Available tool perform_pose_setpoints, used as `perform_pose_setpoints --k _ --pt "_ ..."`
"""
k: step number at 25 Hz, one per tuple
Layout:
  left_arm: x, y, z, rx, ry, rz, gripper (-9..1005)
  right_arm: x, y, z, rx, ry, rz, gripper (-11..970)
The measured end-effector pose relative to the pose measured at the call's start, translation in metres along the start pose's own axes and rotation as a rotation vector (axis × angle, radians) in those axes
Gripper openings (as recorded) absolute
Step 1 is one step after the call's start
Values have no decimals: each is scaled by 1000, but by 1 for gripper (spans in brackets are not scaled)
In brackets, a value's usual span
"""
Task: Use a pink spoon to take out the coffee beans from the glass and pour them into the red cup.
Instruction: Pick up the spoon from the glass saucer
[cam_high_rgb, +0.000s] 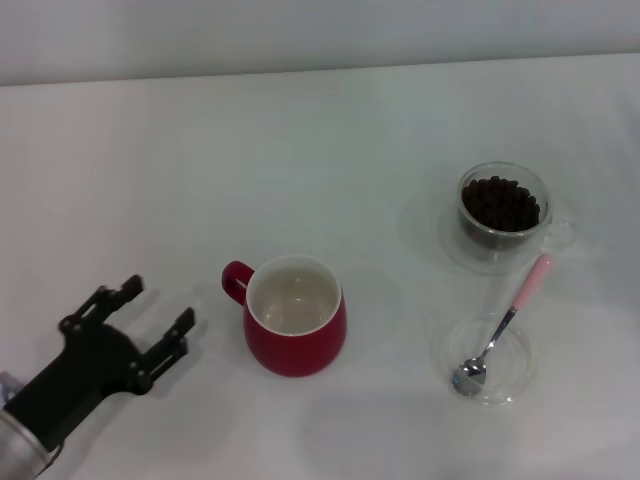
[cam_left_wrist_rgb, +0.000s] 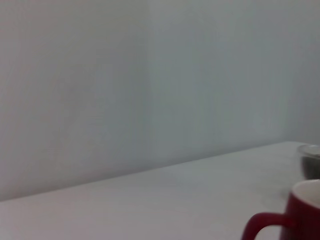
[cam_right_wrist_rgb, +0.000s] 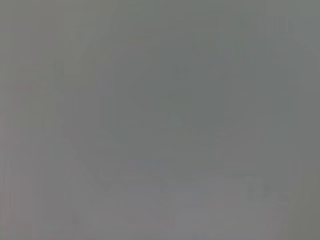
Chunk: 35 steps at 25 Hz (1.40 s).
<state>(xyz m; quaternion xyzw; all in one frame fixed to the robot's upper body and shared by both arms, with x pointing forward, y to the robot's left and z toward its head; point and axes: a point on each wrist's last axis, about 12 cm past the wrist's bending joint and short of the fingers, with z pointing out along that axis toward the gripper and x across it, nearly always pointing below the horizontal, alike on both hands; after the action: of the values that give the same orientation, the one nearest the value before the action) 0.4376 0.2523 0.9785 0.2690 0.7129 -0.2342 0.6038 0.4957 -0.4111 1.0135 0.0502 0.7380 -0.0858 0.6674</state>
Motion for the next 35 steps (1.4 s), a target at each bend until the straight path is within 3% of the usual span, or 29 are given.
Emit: perform_pose_setpoints --k 8,18,25,35 --pt "4 13 -18 -160 -17 -41 762 4 -17 -13 -27 39 93 856" --pt "-2 28 -24 -267 -64 -43 761 -7 -59 -23 -140 160 401 856" --pt "-9 36 -21 -279 -100 -22 762 -1 -80 -35 -99 271 533 856" --pt "-17 44 -22 -289 -139 16 761 -20 -116 -57 -187 365 700 856"
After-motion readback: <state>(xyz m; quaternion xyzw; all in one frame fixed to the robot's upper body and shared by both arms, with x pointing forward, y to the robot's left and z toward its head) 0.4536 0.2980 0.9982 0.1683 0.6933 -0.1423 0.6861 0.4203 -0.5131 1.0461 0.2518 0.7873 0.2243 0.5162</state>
